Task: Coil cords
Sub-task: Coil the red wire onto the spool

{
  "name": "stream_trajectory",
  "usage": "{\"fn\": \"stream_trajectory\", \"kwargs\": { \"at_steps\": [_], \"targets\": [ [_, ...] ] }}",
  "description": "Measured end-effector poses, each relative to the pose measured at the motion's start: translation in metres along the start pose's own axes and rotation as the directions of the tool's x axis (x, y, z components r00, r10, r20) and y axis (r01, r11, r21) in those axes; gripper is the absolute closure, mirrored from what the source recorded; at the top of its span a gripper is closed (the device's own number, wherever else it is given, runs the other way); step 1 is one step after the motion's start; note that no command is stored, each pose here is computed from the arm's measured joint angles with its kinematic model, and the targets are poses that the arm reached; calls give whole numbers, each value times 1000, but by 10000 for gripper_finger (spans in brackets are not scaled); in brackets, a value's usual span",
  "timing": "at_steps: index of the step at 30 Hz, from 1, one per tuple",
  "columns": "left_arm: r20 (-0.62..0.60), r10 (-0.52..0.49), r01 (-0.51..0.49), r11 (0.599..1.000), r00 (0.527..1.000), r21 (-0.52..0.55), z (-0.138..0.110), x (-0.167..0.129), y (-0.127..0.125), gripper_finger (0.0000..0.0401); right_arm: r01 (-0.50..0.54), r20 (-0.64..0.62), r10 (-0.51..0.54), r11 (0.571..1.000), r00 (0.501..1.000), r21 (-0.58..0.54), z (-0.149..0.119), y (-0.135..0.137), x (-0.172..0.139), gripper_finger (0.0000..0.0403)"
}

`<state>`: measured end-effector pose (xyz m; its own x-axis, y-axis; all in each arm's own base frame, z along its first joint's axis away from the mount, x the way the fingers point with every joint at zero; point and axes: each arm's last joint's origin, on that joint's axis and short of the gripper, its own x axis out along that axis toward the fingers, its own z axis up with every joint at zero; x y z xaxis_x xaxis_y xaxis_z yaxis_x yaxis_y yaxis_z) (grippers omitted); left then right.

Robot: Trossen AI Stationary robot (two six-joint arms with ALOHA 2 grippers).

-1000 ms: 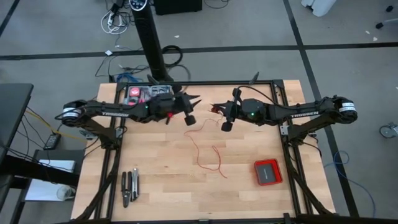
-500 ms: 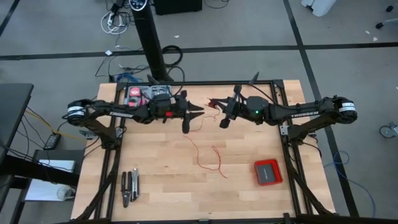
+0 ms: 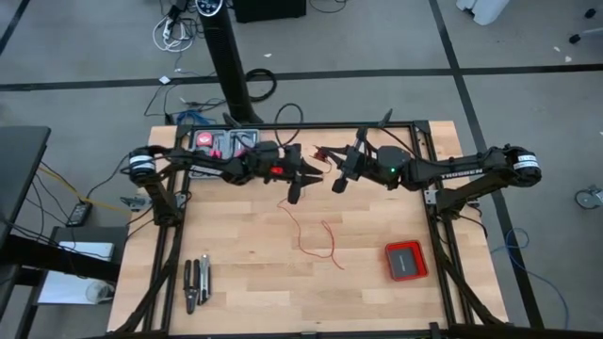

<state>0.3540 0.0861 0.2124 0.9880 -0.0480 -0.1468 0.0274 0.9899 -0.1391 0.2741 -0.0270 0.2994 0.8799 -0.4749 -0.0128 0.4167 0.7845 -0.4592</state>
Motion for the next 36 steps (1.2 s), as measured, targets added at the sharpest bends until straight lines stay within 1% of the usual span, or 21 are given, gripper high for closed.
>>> {"fn": "stream_trajectory", "kwargs": {
  "at_steps": [3,5,8,17,19,21,25,26,33,36],
  "targets": [
    [-9,14,-14,1000,1000,5,-3,4,2,286,12,4,-12,1000,1000,5,1,1,-1,401],
    [-13,50,-50,999,999,7,-5,5,3,286,9,10,-9,1000,1000,13,2,0,-1,401],
    [-5,76,-76,997,997,12,-4,5,4,286,7,12,-8,1000,1000,16,2,0,-1,401],
    [-4,98,-98,994,995,46,-4,5,4,288,-13,25,12,999,1000,38,2,1,-1,401],
    [-4,98,-98,994,995,57,-4,5,4,299,-13,25,12,999,1000,38,2,1,-1,401],
    [-4,98,-97,994,995,57,-4,5,4,319,-13,25,12,999,1000,38,2,1,-1,401],
    [-5,97,-97,994,995,40,-4,5,3,383,-13,26,12,999,1000,40,2,1,-1,401],
    [-5,97,-97,995,995,33,-4,5,3,391,-13,26,12,999,1000,40,2,1,-1,401],
    [-2,98,-97,995,995,32,-3,6,3,399,-14,26,13,999,1000,42,2,1,-1,401],
    [0,147,-147,989,989,34,-3,5,5,400,-26,31,24,998,999,59,3,1,-1,401]
  ]
}}
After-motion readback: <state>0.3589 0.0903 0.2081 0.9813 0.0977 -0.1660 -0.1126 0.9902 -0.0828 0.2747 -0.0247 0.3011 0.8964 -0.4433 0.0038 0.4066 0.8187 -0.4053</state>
